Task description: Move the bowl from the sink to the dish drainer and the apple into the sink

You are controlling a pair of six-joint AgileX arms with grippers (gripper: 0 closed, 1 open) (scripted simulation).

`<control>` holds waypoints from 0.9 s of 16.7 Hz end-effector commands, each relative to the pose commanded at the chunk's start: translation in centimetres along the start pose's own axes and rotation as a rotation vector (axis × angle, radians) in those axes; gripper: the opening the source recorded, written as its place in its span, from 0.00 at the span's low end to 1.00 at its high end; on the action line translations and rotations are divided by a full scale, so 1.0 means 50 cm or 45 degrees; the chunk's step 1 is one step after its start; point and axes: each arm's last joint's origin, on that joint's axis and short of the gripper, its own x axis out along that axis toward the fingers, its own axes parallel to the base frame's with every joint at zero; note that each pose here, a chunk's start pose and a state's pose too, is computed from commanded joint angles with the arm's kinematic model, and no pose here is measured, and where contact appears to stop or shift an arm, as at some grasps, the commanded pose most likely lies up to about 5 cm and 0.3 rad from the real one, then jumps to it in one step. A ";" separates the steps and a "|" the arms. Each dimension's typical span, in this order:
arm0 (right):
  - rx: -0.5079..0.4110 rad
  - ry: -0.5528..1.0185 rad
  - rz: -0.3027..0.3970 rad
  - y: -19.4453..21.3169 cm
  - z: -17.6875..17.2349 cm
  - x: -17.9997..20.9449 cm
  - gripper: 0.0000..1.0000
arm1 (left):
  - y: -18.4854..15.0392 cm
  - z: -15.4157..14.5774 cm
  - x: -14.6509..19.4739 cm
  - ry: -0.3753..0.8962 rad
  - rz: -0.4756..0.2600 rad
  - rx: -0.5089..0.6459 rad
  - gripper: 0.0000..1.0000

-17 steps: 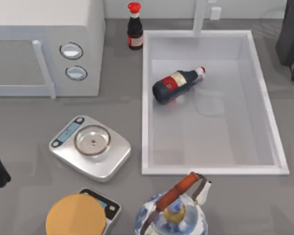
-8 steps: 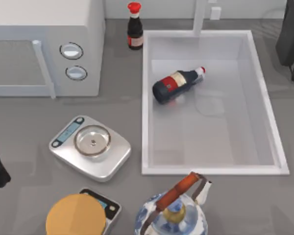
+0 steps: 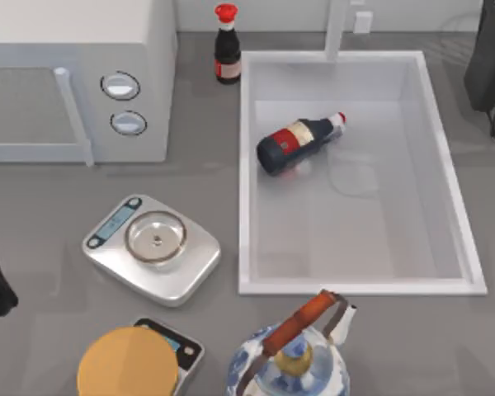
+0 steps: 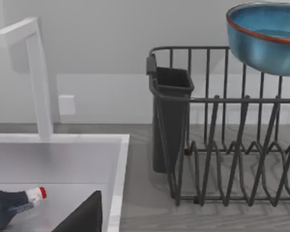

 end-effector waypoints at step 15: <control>-0.091 1.265 -0.105 -0.063 0.106 0.139 1.00 | 0.000 0.000 0.000 0.000 0.000 0.000 1.00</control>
